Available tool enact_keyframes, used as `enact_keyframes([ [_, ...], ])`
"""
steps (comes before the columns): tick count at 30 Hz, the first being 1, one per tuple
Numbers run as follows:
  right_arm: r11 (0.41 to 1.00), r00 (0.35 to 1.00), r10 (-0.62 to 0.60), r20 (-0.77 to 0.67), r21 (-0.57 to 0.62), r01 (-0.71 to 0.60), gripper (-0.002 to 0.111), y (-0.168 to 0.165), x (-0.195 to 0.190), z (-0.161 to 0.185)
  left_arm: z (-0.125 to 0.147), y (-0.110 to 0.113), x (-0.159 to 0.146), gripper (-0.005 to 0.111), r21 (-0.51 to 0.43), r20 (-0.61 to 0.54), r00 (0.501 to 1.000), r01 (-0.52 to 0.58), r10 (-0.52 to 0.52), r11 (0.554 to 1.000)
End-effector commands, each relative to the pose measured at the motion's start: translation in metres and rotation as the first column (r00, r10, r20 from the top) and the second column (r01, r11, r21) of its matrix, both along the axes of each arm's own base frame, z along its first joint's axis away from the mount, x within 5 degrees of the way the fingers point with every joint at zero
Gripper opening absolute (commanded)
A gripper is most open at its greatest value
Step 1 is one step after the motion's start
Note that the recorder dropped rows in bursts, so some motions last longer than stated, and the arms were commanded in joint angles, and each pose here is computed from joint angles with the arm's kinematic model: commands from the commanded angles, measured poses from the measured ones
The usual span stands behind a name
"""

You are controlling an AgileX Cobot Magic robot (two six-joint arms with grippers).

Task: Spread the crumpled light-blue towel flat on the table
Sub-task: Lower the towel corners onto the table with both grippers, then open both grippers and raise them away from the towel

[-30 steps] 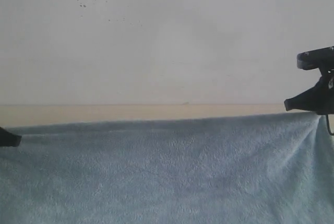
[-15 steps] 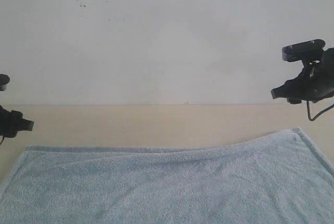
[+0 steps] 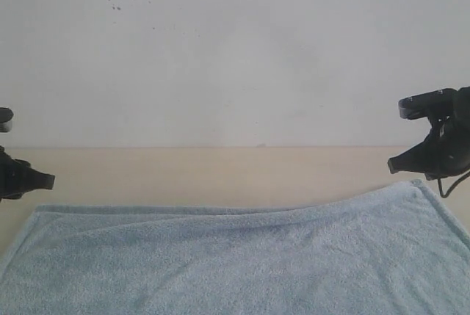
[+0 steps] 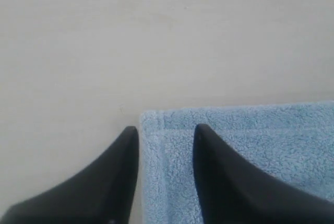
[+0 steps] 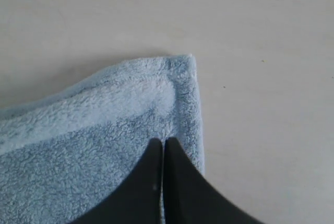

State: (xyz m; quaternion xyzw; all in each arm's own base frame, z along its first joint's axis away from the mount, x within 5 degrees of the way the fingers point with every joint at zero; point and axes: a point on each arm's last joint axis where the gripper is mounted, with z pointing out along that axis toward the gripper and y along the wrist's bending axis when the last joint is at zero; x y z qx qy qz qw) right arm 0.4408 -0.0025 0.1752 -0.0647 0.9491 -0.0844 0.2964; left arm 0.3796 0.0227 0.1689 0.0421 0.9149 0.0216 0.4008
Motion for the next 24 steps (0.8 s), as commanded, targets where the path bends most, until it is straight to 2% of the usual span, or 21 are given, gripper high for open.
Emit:
enact_keyframes([
  [1, 1.000, 1.000, 0.014, 0.025, 0.012, -0.014, 0.000, 0.001, -0.002, 0.000, -0.012, 0.000, 0.005, 0.033, -0.014, -0.025, 1.000, -0.002, 0.001, 1.000],
  [9, 0.999, 0.999, 0.032, 0.031, 0.003, -0.032, 0.000, 0.001, -0.002, 0.001, -0.036, 0.001, 0.034, 0.033, -0.029, -0.045, 0.999, -0.002, 0.000, 1.000],
  [12, 0.999, 0.998, 0.032, 0.049, 0.012, -0.032, 0.000, 0.002, 0.000, 0.002, -0.045, -0.003, 0.040, 0.033, -0.070, -0.055, 0.998, 0.031, -0.035, 0.997],
  [16, 0.999, 0.998, 0.016, 0.060, 0.042, -0.018, 0.000, 0.003, 0.000, 0.002, -0.058, -0.006, 0.043, 0.033, -0.113, -0.078, 0.996, 0.032, -0.041, 0.993],
  [24, 0.998, 0.998, 0.004, 0.060, 0.060, -0.007, 0.000, 0.004, 0.000, 0.002, -0.073, -0.006, 0.045, 0.033, -0.118, -0.109, 0.993, 0.030, -0.043, 0.993],
])
